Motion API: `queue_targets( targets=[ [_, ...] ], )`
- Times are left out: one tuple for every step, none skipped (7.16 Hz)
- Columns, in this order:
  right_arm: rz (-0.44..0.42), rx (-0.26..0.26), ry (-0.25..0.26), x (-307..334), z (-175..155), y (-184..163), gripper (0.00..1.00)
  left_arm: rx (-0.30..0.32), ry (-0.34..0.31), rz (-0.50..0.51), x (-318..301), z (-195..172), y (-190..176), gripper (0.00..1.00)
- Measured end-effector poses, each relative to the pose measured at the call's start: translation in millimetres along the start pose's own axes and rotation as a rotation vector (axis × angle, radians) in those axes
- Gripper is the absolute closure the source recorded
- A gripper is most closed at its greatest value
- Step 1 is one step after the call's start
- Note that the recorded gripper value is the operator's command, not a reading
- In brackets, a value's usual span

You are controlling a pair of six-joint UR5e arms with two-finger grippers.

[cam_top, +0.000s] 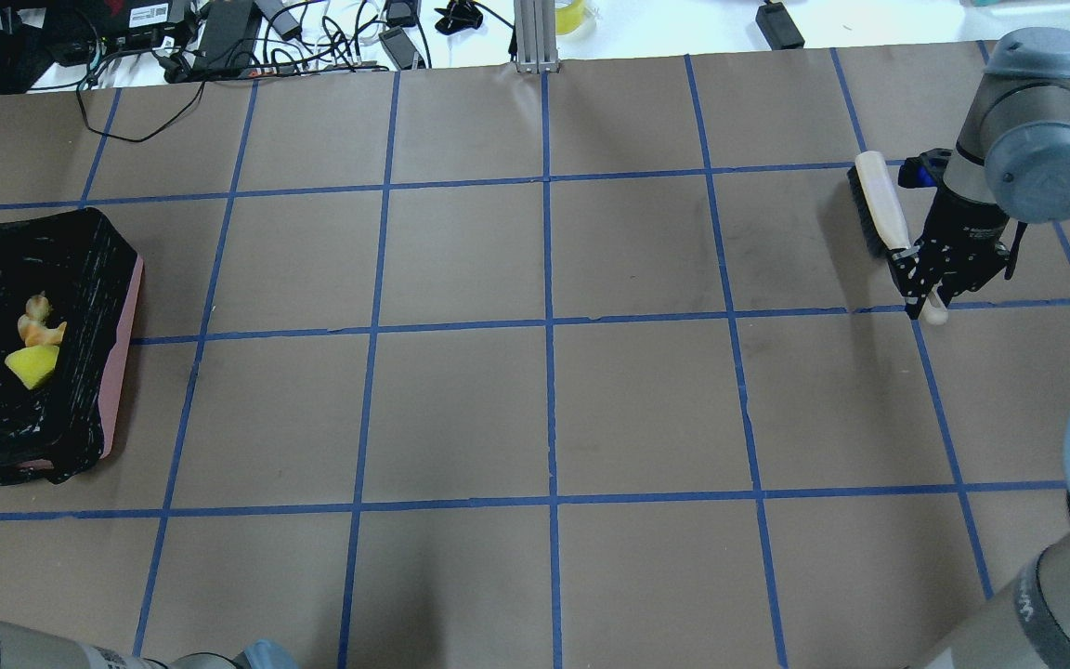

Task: Sweep and dump trash into bin
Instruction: 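Tilt the dustpan over the black trash bag with the left gripper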

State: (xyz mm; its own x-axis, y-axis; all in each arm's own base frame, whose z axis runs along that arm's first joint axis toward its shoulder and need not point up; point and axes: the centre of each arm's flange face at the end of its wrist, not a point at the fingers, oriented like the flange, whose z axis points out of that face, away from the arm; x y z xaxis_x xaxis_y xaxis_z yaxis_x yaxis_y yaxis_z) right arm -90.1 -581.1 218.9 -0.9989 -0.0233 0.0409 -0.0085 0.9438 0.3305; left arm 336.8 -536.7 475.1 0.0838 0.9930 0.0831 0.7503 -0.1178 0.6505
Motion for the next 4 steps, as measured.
queue_targets(
  targets=[
    [0.000,0.000,0.017,2,-2,0,0.12,0.047,-0.044,0.011,-6,-3,-2,1.00],
    [0.001,0.009,0.031,4,-8,-1,0.06,0.109,-0.080,0.017,-10,-8,-5,1.00],
    [0.002,0.024,0.041,6,-15,-2,0.01,0.190,-0.122,0.024,-14,-17,-6,1.00],
    [0.004,0.041,0.050,9,-26,-2,0.00,0.282,-0.152,0.019,-18,-26,-9,1.00]
  ],
)
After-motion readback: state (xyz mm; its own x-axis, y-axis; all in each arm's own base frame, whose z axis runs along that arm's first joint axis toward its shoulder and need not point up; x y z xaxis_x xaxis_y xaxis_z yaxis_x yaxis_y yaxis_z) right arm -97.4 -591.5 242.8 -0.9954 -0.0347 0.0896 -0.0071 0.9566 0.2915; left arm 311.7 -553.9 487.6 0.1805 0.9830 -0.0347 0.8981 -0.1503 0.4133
